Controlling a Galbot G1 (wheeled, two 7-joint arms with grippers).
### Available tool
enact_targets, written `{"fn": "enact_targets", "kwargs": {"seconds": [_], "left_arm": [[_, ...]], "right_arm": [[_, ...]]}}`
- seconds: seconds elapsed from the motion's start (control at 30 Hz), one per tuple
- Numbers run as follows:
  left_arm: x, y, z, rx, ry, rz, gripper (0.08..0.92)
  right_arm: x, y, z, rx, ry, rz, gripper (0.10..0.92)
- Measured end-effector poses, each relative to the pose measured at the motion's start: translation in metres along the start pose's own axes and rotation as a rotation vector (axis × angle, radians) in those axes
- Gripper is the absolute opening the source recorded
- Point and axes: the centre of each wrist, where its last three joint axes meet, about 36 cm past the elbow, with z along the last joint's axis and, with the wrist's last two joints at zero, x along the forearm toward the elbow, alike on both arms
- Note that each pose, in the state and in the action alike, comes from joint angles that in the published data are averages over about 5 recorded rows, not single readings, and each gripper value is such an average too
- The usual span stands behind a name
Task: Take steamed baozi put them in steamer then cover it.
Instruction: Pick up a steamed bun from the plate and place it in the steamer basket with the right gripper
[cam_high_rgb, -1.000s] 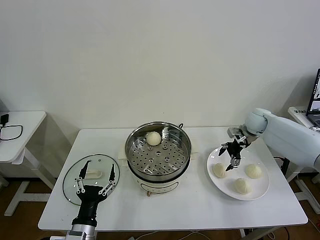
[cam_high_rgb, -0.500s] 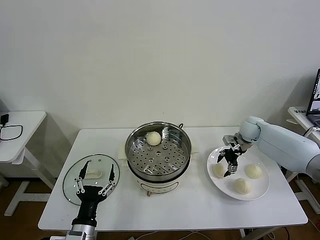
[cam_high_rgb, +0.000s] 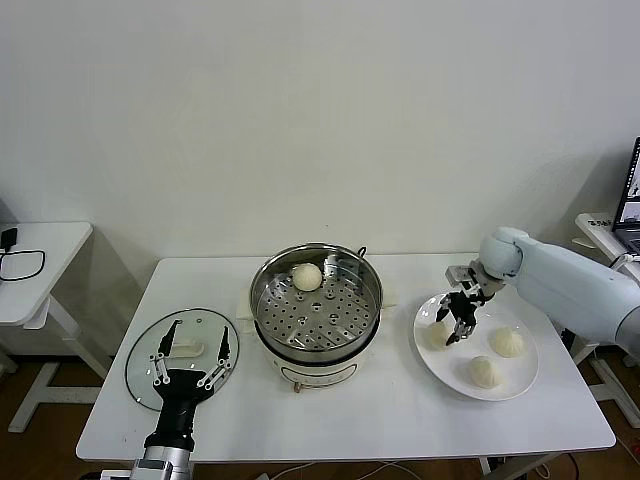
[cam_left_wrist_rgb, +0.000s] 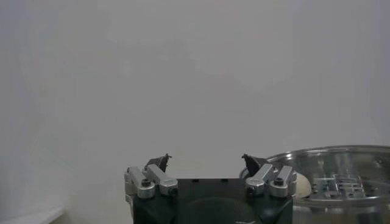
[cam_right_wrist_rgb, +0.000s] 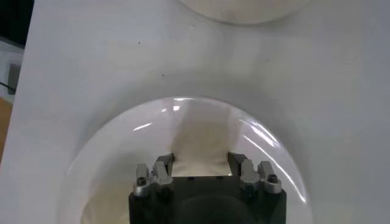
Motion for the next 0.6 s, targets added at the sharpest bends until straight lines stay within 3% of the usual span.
{"fn": "enact_targets", "kwargs": {"seconds": [0.37, 0.6], "left_arm": [[0.000, -0.001, -0.003, 0.002, -0.008, 0.008, 0.823], [0.000, -0.003, -0.005, 0.008, -0.012, 0.008, 0.823]], "right_arm": [[0.113, -0.045, -0.089, 0.137, -0.022, 0.016, 0.636], [0.148, -0.056, -0.168, 0.232, -0.055, -0.004, 0.632]]}}
